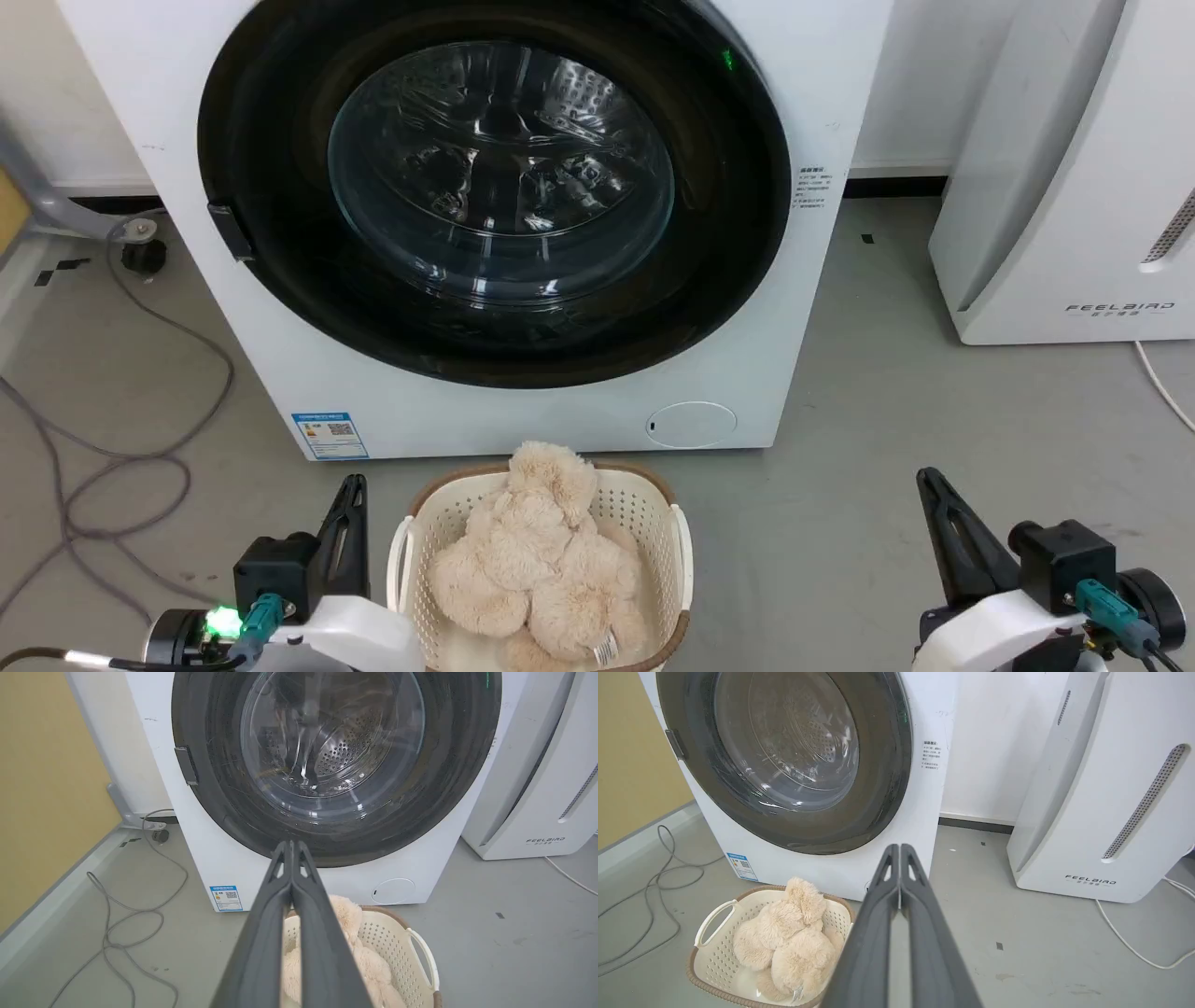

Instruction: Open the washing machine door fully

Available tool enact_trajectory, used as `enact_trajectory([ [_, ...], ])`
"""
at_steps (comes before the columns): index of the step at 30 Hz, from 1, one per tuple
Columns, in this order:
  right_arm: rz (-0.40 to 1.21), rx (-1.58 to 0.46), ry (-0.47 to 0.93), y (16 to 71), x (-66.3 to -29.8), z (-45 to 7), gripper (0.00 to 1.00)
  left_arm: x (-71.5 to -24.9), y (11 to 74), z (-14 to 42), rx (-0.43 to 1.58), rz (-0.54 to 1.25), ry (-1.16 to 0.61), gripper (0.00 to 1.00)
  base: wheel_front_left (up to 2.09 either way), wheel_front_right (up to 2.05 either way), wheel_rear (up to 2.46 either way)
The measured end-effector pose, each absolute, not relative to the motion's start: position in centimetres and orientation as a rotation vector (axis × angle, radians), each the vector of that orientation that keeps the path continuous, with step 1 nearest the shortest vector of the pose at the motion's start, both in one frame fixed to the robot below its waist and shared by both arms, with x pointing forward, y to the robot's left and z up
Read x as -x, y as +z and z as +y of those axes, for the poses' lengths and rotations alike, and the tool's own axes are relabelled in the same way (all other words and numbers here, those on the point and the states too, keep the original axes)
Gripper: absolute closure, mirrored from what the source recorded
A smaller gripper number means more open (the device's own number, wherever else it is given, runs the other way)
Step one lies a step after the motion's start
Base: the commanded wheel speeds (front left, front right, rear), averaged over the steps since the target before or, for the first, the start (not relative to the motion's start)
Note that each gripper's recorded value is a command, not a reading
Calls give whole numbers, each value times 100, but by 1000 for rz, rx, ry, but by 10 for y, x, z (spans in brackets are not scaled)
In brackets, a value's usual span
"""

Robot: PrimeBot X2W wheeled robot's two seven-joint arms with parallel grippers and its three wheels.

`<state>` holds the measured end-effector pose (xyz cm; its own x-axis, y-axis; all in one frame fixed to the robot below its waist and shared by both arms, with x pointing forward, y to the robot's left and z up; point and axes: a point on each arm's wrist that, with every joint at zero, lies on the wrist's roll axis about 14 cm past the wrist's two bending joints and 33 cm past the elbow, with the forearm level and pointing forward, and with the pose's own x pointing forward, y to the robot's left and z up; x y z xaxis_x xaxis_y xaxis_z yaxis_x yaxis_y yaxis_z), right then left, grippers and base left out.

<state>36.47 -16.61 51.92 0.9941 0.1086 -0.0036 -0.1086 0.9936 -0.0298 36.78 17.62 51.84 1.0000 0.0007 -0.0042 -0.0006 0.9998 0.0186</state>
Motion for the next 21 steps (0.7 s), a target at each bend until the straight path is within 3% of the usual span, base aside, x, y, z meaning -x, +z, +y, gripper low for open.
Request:
enact_trajectory([
  [21,20,42,124,521,-369,-161,100,-368,520,178,-43,24,3,100,0,0,0],
])
